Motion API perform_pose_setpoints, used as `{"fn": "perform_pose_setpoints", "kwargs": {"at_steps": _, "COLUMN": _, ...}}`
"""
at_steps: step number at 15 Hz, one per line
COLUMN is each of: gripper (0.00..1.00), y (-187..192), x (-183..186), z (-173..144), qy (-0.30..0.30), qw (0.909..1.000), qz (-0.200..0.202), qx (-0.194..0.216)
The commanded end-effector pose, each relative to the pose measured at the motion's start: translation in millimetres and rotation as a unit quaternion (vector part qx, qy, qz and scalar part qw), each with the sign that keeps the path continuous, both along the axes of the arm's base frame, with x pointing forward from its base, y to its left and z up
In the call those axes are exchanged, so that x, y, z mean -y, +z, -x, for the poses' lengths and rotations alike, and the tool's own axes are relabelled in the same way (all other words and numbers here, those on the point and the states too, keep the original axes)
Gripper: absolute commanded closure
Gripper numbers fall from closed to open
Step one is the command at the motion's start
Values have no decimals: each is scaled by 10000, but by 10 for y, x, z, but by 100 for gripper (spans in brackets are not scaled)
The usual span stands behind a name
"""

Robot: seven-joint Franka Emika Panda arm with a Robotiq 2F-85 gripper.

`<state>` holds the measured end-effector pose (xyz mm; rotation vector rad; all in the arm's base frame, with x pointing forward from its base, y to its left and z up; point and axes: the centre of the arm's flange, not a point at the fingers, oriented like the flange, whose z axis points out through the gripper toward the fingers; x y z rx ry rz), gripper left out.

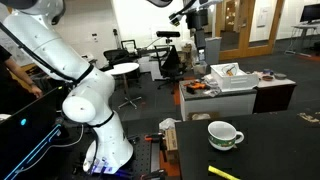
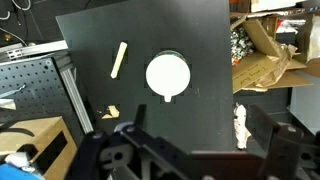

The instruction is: Move the white mug backwards, put the yellow marker inside the mug

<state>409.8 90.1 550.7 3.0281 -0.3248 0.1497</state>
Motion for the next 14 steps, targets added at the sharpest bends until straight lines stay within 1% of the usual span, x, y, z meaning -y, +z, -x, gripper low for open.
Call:
{"fn": "perform_pose_setpoints", "kwargs": {"at_steps": 1, "gripper": 0, "y": 0, "x": 0, "z": 0, "qy": 0, "qw": 10000, "qz": 0, "qx": 1}}
{"fn": "perform_pose_setpoints", "kwargs": {"at_steps": 9, "gripper": 0, "y": -1, "x": 8, "z": -7, "qy": -8, "qw": 10000, "qz": 38, "qx": 1}}
{"fn": "perform_pose_setpoints", "kwargs": {"at_steps": 14, "gripper": 0, "y": -145, "x": 78, "z": -162, "qy": -87, "qw": 9993, "qz": 81, "qx": 349}}
